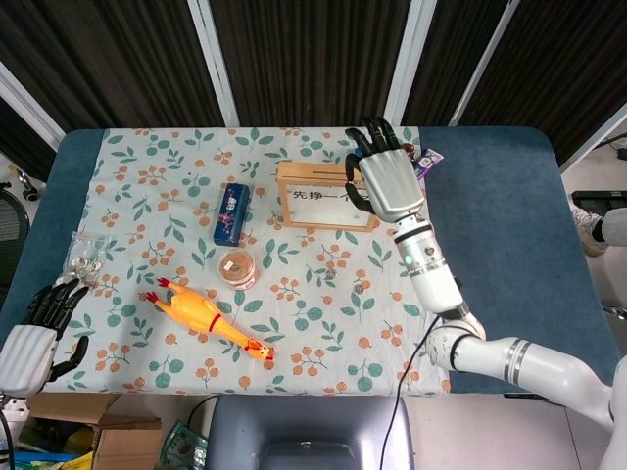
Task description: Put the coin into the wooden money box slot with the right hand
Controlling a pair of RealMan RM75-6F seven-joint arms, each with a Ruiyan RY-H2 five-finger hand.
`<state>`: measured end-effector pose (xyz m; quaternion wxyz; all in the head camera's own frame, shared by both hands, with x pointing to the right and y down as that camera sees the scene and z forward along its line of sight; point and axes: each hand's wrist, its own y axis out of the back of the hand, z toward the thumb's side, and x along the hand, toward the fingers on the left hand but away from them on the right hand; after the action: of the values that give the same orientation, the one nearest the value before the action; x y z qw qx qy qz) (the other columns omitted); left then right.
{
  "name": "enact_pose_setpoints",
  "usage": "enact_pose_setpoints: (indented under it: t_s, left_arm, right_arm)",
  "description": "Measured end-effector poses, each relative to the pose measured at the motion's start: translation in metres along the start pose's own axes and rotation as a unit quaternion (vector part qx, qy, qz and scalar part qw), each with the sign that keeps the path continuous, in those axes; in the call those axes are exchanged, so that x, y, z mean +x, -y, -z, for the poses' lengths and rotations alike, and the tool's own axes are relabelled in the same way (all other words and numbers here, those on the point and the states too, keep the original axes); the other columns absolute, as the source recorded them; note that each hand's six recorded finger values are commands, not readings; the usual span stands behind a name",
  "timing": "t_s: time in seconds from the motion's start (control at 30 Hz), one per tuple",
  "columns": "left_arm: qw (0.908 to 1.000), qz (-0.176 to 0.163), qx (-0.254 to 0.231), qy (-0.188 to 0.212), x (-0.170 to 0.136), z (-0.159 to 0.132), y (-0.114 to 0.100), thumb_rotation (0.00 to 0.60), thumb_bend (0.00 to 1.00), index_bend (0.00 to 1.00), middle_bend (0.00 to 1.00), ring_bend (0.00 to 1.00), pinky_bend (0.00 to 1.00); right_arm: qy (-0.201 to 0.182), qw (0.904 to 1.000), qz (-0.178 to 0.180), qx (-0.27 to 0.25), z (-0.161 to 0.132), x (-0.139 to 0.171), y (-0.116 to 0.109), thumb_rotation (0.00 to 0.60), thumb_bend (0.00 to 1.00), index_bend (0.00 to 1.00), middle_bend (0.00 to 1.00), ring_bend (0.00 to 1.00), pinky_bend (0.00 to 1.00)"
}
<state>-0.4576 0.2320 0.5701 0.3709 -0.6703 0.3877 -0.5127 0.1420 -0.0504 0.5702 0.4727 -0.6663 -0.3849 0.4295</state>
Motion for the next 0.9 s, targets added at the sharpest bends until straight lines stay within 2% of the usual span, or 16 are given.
enact_pose_setpoints:
  t_s: [0.2,0.43,0.63,0.9]
  left_arm:
    - [1.0000,0.006,-0.003,-0.007,0.005,0.004,0.002,0.600,0.48,0.00,0.00,0.00,0.04]
    - [0.9999,0.013,-0.005,-0.011,0.010,0.006,0.005,0.600,0.48,0.00,0.00,0.00,0.04]
    - [0.9998,0.017,-0.006,-0.011,0.013,0.006,0.008,0.600,0.48,0.00,0.00,0.00,0.04]
    - [0.9997,0.019,-0.008,-0.012,0.013,0.007,0.008,0.600,0.48,0.00,0.00,0.00,0.04]
  right_arm:
    - [0.044,0.9974,-0.026,-0.051,0.004,-0.028,-0.003,0.600,0.58,0.78,0.28,0.00,0.00]
    - [0.081,0.9920,-0.057,-0.079,0.010,-0.050,0.003,0.600,0.58,0.78,0.28,0.00,0.00]
    - [0.093,0.9910,-0.086,-0.043,0.017,-0.057,0.020,0.600,0.58,0.78,0.28,0.00,0.00]
    - [0.082,0.9917,-0.098,0.000,0.012,-0.062,0.039,0.600,0.58,0.78,0.28,0.00,0.00]
